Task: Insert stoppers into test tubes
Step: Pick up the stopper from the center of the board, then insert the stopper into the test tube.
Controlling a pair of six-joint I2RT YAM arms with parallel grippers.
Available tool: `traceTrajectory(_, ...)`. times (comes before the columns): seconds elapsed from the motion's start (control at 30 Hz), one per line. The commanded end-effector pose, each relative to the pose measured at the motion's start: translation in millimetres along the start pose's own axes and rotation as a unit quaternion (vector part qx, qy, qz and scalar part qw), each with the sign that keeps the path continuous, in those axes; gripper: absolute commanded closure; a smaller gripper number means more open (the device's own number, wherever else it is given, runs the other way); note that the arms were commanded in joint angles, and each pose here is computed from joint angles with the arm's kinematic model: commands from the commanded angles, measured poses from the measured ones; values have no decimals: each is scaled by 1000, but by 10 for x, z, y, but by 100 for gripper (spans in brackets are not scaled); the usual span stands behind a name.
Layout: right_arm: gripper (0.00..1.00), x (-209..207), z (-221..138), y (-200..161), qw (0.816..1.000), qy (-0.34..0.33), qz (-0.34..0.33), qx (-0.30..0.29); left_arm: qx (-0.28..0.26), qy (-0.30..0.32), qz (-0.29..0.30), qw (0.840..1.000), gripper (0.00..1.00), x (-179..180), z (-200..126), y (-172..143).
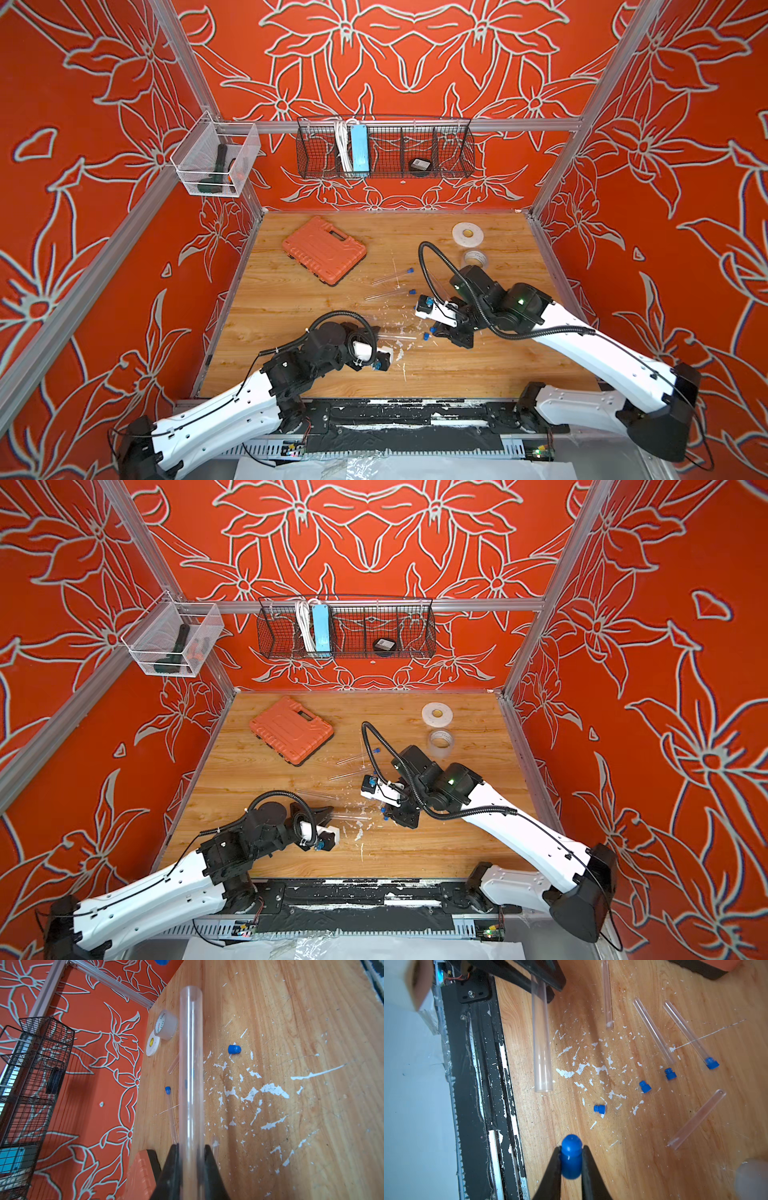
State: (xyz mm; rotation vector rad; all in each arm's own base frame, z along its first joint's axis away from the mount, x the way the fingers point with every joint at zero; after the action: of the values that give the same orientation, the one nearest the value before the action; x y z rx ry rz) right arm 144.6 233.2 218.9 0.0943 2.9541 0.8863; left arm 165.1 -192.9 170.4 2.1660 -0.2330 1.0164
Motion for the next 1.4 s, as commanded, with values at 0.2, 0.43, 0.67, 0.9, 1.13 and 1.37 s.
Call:
traceTrajectory(0.2,89,73,57,212,999,48,9,-24,2,35,4,999,100,121,10,26)
traceTrajectory(0.43,88,89,143,250,998,49,6,-36,6,30,-5,1000,100,119,31,23)
traceTrajectory(0.67,89,60,189,218,999,41,8,-24,3,31,-15,999,100,116,20,26)
traceTrajectory(0.9,89,52,239,115,999,34,10,3,3,32,-16,999,100,119,20,27)
traceTrajectory(1.13,90,58,261,103,999,35,11,10,1,34,-18,999,100,126,12,31)
traceTrajectory(1.37,90,69,281,151,999,42,7,4,-1,33,-19,999,100,128,13,40)
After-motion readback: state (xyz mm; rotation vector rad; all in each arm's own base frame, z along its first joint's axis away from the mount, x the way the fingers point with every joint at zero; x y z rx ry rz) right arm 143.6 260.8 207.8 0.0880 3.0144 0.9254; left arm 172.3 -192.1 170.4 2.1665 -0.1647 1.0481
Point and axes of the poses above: each gripper's point midway between its finger pads, its own z axis out along the fingers, its own x axis along the line the jaws close on, y = z × x, the point moved 3 cm from there along -z, back along the fingers, and after that the axes turned 6 degrees about -z, right-handed, at the moved point
